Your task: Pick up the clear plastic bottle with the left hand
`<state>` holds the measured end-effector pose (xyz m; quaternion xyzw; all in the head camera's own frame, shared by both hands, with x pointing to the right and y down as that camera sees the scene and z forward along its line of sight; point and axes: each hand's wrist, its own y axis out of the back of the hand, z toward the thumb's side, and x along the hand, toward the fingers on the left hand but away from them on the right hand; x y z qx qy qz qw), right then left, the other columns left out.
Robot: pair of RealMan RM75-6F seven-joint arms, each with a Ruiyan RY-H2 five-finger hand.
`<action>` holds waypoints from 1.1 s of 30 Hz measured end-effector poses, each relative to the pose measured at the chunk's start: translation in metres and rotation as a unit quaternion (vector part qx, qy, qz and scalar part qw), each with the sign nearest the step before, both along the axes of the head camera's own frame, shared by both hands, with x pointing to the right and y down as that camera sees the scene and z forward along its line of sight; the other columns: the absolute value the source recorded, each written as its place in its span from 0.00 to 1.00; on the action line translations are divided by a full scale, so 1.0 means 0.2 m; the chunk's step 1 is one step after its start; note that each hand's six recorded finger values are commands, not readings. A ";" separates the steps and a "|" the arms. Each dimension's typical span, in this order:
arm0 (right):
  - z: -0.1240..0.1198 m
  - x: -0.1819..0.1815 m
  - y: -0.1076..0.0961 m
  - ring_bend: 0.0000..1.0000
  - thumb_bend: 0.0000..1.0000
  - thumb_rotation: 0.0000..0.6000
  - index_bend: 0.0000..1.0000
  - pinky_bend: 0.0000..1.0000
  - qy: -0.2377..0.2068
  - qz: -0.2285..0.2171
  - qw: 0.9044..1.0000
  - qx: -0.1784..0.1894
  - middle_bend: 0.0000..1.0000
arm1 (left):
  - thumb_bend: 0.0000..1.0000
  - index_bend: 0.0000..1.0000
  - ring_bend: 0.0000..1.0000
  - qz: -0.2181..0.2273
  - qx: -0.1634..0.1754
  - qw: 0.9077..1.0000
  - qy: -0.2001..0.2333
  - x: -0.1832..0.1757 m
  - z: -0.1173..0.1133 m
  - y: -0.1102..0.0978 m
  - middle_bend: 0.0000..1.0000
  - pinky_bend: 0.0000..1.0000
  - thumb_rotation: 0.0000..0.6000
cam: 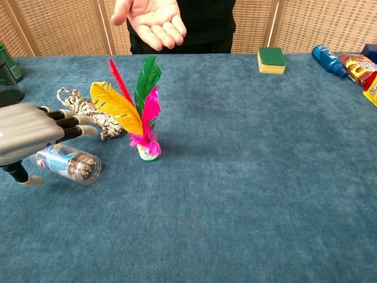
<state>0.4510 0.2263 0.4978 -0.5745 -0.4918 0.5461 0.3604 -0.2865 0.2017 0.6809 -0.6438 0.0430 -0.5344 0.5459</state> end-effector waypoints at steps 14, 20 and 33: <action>-0.01 0.00 0.00 0.04 0.06 1.00 0.00 0.00 -0.001 0.001 1.000 0.002 0.00 | 0.38 0.66 0.53 0.024 0.008 1.000 -0.019 0.06 0.04 0.04 0.53 0.63 1.00; -0.01 0.00 0.00 0.04 0.06 1.00 0.00 0.00 -0.002 0.001 1.000 0.001 0.00 | 0.39 0.69 0.58 0.017 0.017 1.000 0.002 0.07 0.00 0.03 0.58 0.66 1.00; 0.00 0.00 0.00 0.04 0.06 1.00 0.00 0.00 -0.002 0.001 1.000 -0.002 0.00 | 0.39 0.69 0.58 0.008 0.066 0.995 0.070 0.09 -0.30 -0.09 0.58 0.66 1.00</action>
